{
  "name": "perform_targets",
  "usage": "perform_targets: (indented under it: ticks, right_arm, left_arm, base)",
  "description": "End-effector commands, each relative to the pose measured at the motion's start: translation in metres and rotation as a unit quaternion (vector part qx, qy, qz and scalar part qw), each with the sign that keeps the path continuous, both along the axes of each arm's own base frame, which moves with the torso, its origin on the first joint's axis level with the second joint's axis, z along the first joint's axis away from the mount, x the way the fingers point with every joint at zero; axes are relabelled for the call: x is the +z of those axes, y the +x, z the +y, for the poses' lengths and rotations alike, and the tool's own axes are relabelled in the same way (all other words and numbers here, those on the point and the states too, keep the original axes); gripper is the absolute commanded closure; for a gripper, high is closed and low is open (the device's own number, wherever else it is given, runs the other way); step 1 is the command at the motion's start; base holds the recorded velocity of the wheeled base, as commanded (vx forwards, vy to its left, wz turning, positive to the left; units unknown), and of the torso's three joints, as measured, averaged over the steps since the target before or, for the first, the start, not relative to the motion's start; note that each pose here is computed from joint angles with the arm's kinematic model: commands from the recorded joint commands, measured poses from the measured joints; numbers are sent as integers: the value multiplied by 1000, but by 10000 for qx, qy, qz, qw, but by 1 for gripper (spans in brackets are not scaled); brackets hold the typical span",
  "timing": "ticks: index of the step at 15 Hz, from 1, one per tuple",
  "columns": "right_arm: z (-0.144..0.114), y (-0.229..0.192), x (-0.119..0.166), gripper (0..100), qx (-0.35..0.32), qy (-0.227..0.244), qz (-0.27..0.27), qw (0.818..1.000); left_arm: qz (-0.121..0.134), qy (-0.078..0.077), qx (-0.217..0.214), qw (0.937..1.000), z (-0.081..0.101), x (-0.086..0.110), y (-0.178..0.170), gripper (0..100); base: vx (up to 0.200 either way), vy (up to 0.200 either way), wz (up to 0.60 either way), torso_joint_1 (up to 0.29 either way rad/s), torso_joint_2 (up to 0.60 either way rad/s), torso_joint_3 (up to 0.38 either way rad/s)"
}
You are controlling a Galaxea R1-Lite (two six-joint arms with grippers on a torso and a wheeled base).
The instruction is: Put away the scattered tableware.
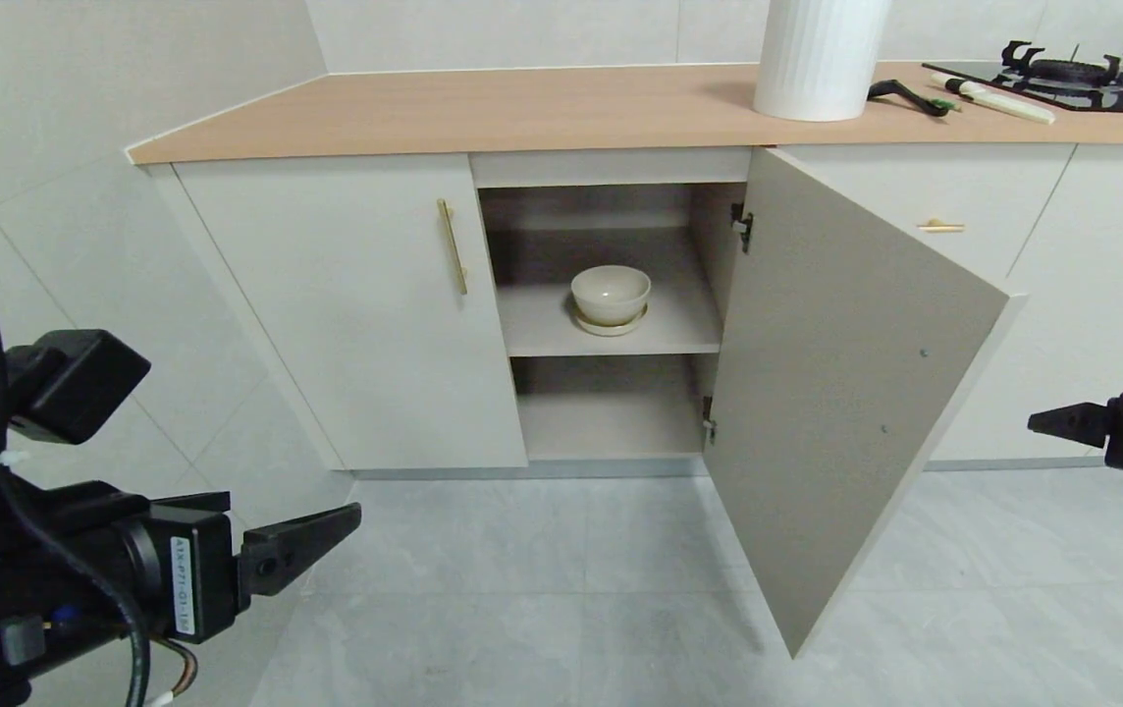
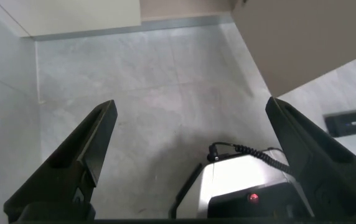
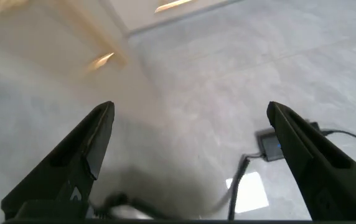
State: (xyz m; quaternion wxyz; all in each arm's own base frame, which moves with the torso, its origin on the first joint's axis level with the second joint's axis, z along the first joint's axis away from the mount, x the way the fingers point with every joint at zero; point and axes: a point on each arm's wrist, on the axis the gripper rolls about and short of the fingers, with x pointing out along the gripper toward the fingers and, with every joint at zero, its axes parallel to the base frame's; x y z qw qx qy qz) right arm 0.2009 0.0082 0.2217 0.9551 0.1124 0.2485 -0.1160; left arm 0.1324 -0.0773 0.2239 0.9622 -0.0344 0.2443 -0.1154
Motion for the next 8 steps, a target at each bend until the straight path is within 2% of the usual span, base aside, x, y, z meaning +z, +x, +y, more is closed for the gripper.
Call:
perform_targets:
  ticks: [1, 2, 4, 8]
  right_arm:
    - [-3, 23, -9, 0, -226, 202, -32, 9995]
    - [-2, 39, -16, 0, -411, 471, -199, 9978]
    - [-1, 56, -25, 0, -553, 695, -339, 9955]
    - [2, 70, -28, 0, -574, 1120, -566, 9904]
  left_arm:
    - [-6, -9, 11, 10000, 0, 0, 0, 0]
    - [-24, -28, 22, 10000, 0, 1, 1, 0]
    - [-48, -51, 33, 10000, 0, 2, 1, 0]
    - [-435, -311, 180, 9984, 2, 10, 6, 0]
  base:
    - [0, 0, 0, 0, 0, 0]
    - [0, 0, 0, 0, 0, 0]
    - [0, 0, 0, 0, 0, 0]
    - [0, 0, 0, 0, 0, 0]
